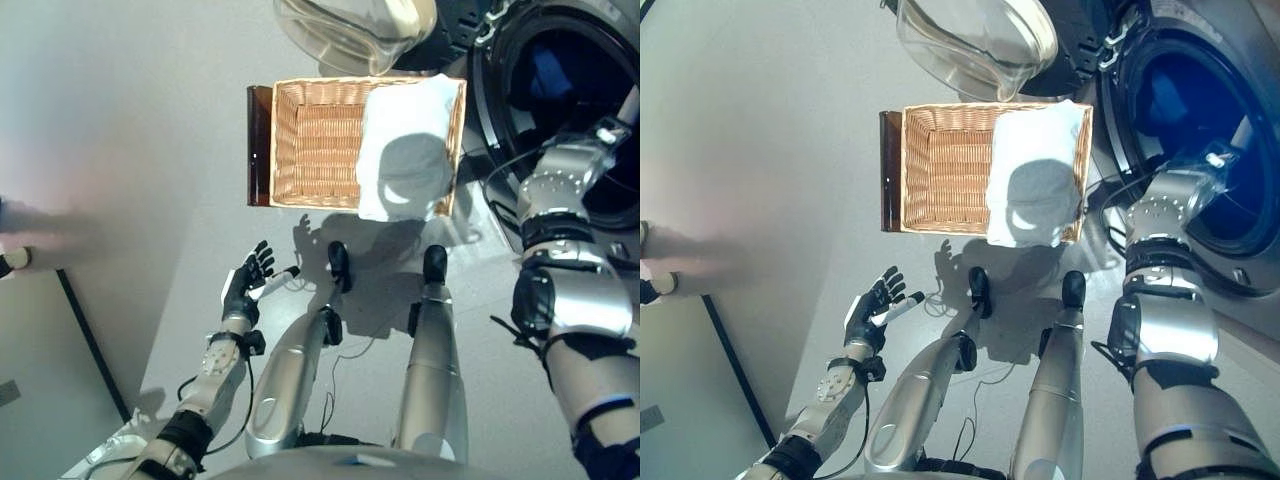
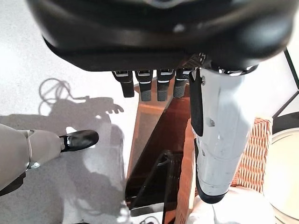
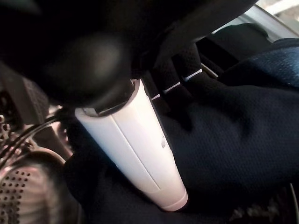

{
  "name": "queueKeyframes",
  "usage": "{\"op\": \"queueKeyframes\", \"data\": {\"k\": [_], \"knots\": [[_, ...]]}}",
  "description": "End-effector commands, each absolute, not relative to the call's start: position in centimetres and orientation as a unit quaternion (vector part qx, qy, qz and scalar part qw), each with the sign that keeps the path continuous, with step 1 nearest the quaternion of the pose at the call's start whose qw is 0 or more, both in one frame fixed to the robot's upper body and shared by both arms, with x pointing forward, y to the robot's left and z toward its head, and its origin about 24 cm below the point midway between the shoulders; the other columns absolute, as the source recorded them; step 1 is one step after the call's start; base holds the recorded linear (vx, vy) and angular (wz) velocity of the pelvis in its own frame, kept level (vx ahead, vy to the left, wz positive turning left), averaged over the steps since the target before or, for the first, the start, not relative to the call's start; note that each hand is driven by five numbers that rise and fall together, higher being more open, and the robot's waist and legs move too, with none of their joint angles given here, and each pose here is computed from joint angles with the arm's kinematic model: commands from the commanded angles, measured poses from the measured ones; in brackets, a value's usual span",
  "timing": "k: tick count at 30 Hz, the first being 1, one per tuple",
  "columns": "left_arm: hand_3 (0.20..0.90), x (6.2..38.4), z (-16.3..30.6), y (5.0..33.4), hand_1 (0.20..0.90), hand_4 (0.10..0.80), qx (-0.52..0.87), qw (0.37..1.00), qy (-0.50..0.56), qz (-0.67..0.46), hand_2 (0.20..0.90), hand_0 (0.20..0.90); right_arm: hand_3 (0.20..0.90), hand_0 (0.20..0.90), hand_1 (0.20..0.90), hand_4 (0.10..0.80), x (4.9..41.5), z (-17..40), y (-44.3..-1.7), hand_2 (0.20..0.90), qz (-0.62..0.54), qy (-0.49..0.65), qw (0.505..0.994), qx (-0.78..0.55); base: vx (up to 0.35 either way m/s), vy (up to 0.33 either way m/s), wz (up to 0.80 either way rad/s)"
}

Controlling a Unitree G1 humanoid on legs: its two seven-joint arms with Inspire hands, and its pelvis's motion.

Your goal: Pick up the clothes and place them into the washing machine

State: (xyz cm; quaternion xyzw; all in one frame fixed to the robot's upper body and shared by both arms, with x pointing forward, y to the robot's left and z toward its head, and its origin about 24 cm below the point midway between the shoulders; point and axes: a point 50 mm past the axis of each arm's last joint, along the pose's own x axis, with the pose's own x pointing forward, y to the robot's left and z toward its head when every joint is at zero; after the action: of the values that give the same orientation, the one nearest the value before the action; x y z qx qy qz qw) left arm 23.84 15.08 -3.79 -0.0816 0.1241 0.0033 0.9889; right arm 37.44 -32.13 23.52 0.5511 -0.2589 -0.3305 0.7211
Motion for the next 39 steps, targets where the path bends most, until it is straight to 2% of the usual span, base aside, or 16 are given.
{"op": "queueKeyframes", "data": {"k": [1, 9, 15, 24, 39], "knots": [[0.9, 24.1, -1.9, 14.5, 0.9, 0.8, -0.093, 0.993, 0.068, -0.012, 0.9, 0.9, 0.2, 0.2, 0.2, 0.3, 33.5, 33.2, -35.3, 0.2, -0.289, -0.435, 0.692, 0.498, 0.023, 0.019, 0.07], [0.9, 24.4, -2.0, 14.4, 0.9, 0.8, -0.09, 0.994, 0.069, -0.002, 0.9, 0.9, 0.2, 0.2, 0.2, 0.3, 32.2, 33.6, -35.4, 0.2, -0.284, -0.487, 0.609, 0.559, 0.008, 0.01, 0.01], [0.9, 24.2, -2.3, 14.7, 0.9, 0.8, -0.083, 0.994, 0.074, 0.002, 0.9, 0.9, 0.2, 0.2, 0.2, 0.3, 31.4, 33.2, -36.1, 0.2, -0.307, -0.497, 0.57, 0.578, 0.011, 0.024, 0.04], [0.9, 23.8, -2.2, 15.1, 0.9, 0.8, -0.083, 0.994, 0.072, 0.003, 0.9, 0.9, 0.2, 0.2, 0.2, 0.3, 29.9, 33.2, -38.4, 0.2, -0.356, -0.49, 0.57, 0.555, -0.008, -0.001, 0.0], [0.9, 23.2, -2.0, 15.2, 0.9, 0.8, -0.091, 0.993, 0.068, -0.004, 0.9, 0.9, 0.2, 0.2, 0.2, 0.3, 28.1, 34.8, -39.6, 0.2, -0.392, -0.502, 0.558, 0.532, -0.006, 0.002, -0.03]]}}
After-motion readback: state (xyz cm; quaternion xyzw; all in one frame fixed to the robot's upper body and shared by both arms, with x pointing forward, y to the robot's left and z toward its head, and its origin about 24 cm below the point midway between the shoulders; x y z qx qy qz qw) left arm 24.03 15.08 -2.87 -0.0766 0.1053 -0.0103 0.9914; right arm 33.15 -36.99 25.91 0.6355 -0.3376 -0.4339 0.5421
